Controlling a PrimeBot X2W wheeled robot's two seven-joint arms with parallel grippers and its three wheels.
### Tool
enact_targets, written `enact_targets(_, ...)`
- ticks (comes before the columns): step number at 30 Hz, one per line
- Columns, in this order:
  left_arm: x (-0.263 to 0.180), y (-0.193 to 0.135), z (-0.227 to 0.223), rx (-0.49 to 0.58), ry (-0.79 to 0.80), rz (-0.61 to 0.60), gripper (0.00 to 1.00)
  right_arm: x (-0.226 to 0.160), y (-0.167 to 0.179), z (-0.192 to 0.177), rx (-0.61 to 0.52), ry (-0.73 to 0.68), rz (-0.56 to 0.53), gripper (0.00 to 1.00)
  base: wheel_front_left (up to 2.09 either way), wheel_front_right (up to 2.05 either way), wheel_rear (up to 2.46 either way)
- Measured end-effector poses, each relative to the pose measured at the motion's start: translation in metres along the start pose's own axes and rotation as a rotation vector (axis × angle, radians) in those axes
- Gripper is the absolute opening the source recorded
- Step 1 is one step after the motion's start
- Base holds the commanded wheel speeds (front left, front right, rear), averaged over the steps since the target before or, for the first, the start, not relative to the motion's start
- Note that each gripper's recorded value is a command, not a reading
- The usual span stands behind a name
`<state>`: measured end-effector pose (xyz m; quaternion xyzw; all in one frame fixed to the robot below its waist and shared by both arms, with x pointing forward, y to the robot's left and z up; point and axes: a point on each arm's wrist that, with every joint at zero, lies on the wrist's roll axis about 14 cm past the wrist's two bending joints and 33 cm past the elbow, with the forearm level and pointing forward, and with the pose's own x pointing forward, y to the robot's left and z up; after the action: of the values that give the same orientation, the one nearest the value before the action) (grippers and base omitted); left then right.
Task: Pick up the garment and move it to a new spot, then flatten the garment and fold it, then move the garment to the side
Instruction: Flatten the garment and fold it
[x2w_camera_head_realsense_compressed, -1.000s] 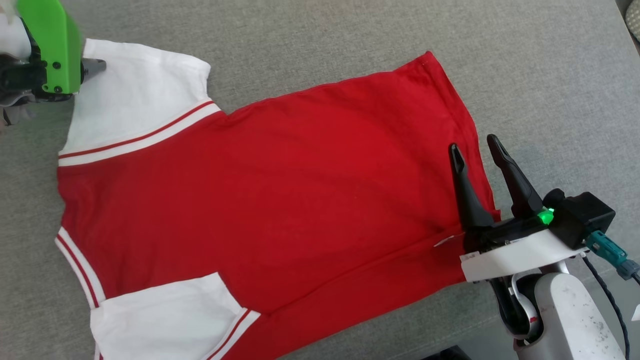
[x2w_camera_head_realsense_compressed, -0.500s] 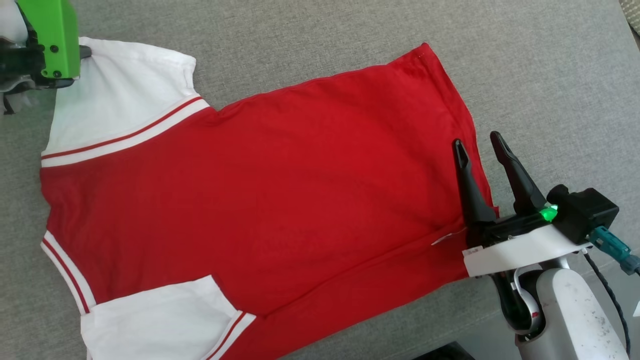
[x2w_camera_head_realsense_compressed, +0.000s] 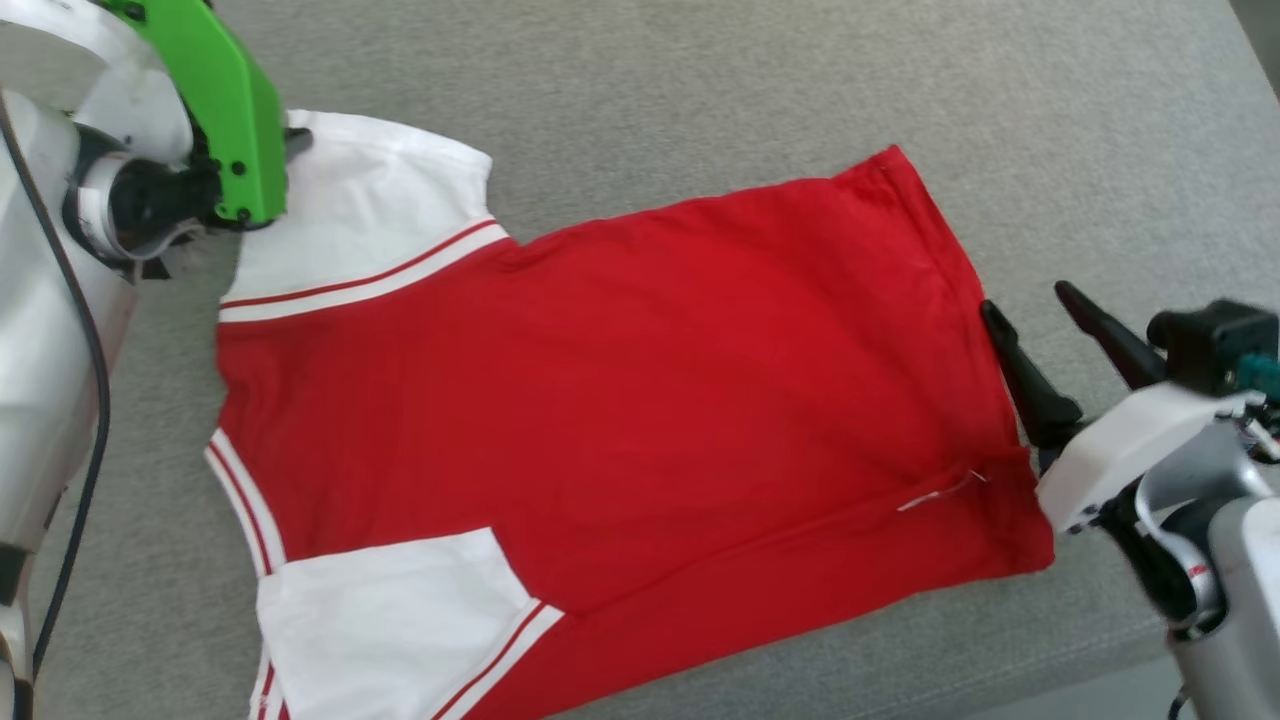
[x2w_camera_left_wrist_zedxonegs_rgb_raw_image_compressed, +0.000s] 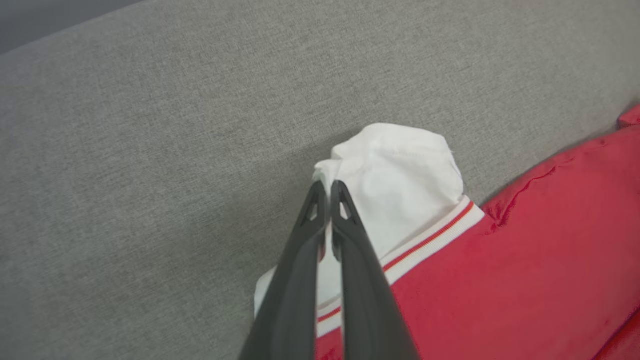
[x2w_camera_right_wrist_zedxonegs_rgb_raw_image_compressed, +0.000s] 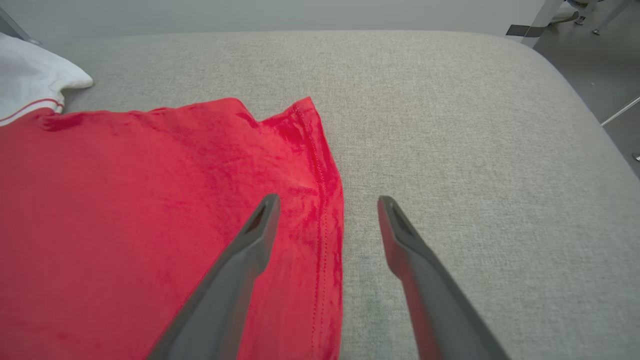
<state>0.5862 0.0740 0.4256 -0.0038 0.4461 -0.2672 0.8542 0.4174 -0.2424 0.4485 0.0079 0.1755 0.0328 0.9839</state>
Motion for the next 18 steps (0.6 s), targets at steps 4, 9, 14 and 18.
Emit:
enact_targets(4, -0.023, -0.010, -0.003, 0.042, -0.027, -0.020, 0.00, 0.014, 0.002, 0.012, -0.021, 0.105, 0.055, 1.00, 0.00, 0.00, 0.00)
enact_targets(9, -0.054, -0.014, 0.003, 0.084, -0.104, -0.025, 0.00, 0.038, 0.007, 0.021, -0.076, 0.268, 0.122, 1.00, 0.00, 0.00, 0.00)
enact_targets(14, -0.069, -0.015, -0.010, 0.099, -0.105, -0.022, 0.00, 0.065, 0.017, 0.030, -0.102, 0.367, 0.171, 1.00, 0.00, 0.00, 0.00)
enact_targets(18, -0.072, -0.016, -0.016, 0.110, -0.105, -0.030, 0.00, 0.087, 0.018, 0.027, -0.145, 0.436, 0.178, 1.00, 0.00, 0.00, 0.00)
